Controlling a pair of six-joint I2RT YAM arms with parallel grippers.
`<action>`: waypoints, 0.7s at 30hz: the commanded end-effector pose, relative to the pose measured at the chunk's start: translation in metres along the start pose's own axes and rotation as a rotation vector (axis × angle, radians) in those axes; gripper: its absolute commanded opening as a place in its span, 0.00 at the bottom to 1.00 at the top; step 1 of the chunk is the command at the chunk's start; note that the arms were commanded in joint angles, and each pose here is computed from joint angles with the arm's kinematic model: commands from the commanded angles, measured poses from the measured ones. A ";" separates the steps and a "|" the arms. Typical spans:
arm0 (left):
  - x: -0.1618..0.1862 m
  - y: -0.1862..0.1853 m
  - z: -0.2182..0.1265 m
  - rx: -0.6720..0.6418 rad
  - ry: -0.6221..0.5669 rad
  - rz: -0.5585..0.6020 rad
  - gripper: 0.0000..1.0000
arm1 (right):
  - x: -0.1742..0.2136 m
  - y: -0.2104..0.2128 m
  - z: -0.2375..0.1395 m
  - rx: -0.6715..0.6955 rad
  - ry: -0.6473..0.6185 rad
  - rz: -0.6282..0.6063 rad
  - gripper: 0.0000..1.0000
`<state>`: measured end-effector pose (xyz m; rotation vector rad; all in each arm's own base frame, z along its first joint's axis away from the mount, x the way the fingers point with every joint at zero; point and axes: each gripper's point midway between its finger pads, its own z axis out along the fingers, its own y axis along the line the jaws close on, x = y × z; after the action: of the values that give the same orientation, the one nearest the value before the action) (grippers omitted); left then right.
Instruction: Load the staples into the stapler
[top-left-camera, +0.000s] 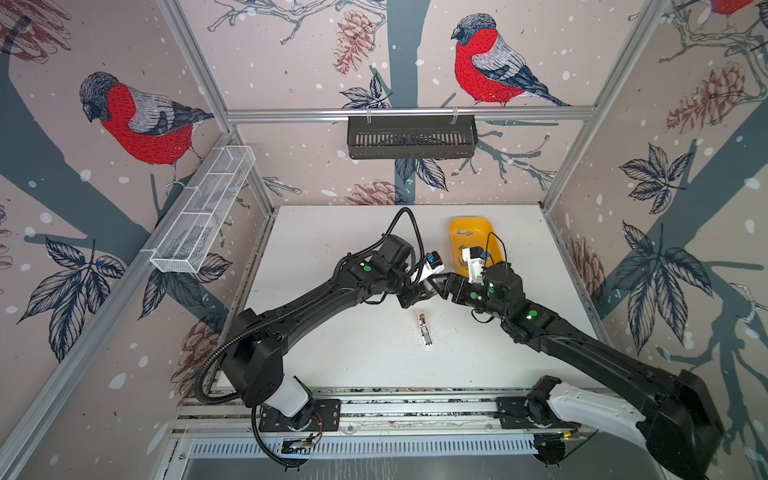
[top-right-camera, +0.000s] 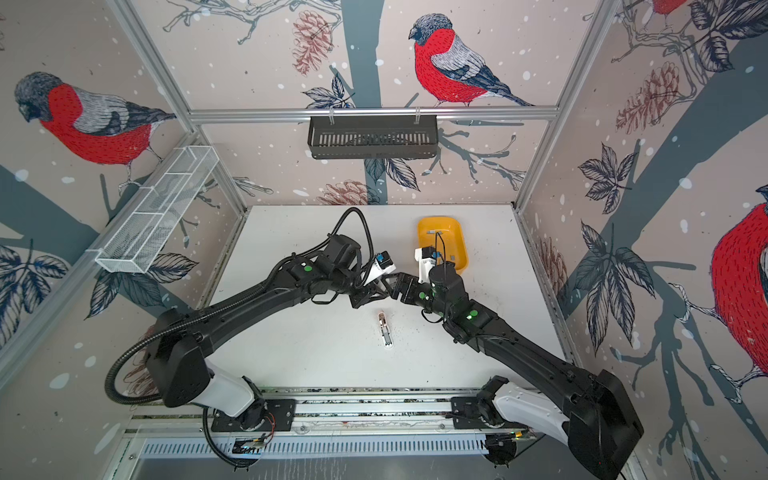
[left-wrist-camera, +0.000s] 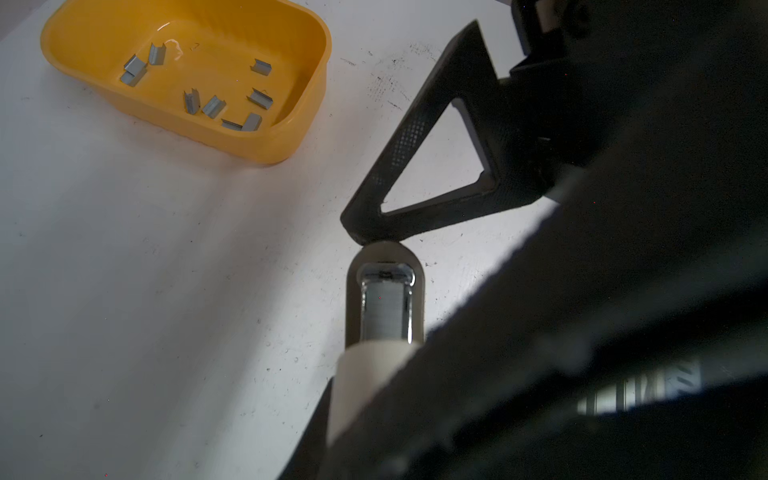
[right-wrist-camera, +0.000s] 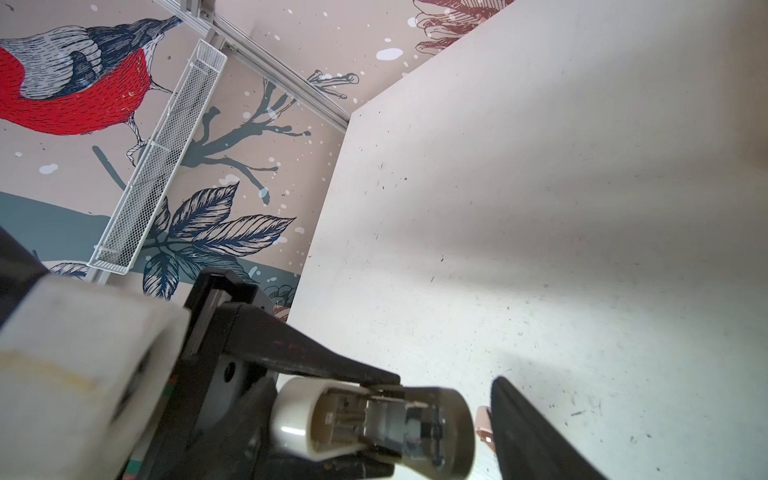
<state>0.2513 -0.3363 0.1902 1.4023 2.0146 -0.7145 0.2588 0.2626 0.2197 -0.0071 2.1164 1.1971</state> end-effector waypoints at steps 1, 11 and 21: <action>-0.004 0.000 -0.003 -0.003 -0.015 0.022 0.19 | -0.006 0.000 -0.001 -0.007 -0.033 0.014 0.75; -0.006 -0.001 -0.005 -0.008 -0.027 0.023 0.19 | 0.000 0.002 0.001 -0.041 -0.005 0.029 0.61; -0.007 -0.001 -0.005 -0.007 -0.033 0.023 0.19 | 0.005 0.000 0.004 -0.054 0.008 0.059 0.57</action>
<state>0.2497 -0.3327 0.1883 1.4002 2.0258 -0.7019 0.2580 0.2645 0.2131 0.0278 2.1129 1.2603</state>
